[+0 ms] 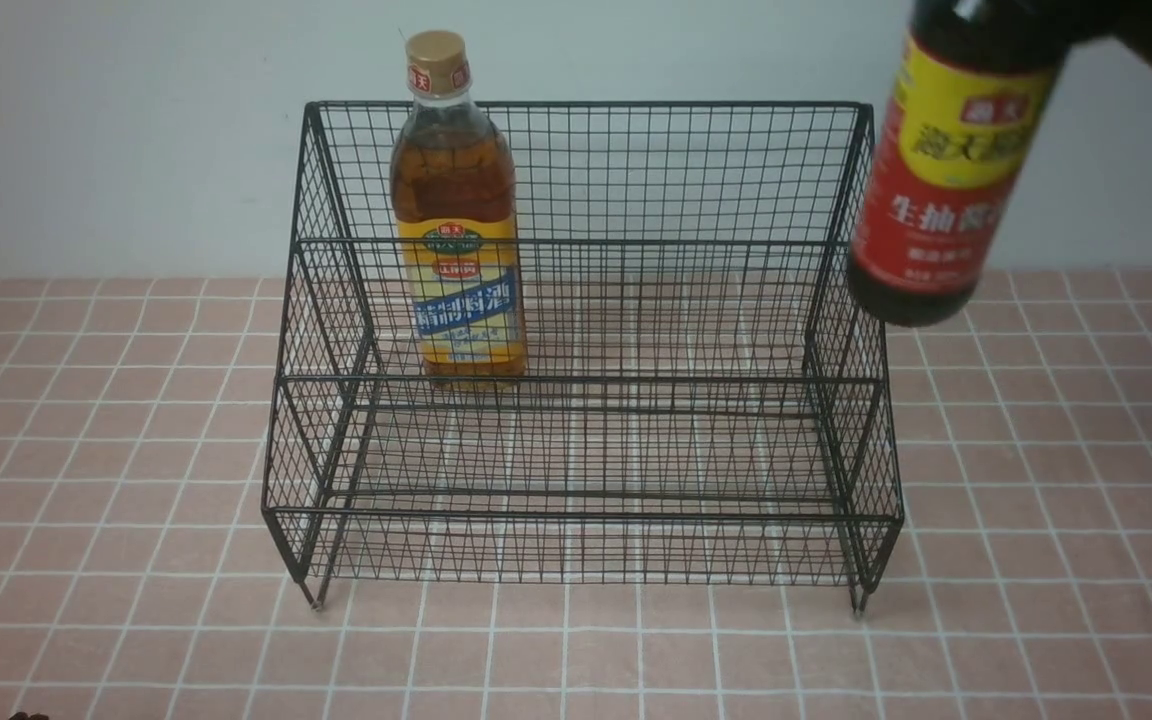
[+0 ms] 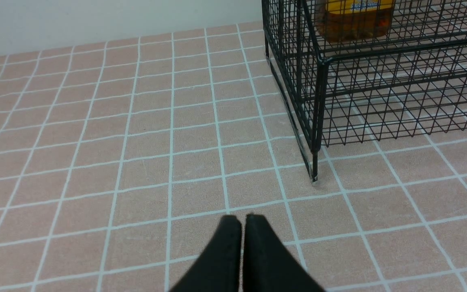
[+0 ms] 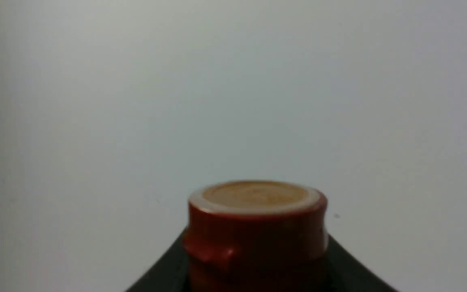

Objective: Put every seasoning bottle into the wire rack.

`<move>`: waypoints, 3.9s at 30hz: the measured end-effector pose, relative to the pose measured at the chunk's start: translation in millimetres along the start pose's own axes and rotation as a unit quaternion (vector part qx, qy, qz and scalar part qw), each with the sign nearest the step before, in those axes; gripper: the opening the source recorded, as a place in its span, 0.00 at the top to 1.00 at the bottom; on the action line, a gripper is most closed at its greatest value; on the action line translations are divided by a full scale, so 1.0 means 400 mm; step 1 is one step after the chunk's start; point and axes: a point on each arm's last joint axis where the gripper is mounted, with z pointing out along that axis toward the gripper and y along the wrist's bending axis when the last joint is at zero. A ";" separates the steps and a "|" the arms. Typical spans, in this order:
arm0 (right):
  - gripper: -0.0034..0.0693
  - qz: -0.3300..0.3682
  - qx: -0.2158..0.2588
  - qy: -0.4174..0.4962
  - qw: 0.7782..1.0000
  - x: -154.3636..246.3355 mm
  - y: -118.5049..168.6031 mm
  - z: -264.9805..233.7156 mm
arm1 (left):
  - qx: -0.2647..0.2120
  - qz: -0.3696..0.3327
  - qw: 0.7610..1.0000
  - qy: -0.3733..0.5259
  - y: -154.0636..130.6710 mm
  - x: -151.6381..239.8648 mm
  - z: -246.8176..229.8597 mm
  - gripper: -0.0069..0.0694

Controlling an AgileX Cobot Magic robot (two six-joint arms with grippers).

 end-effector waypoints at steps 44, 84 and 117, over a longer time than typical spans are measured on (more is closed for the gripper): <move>0.58 0.086 0.009 0.269 0.959 0.373 0.036 0.098 | 0.000 0.000 1.000 0.000 0.000 0.000 0.000 0.92; 0.83 0.028 0.131 0.214 0.968 -0.077 0.011 -0.122 | 0.000 0.000 1.000 0.001 0.000 0.000 0.000 0.92; 0.97 0.205 0.146 0.206 0.946 -0.129 0.104 -0.587 | 0.000 0.000 1.000 0.001 0.000 0.000 0.000 0.92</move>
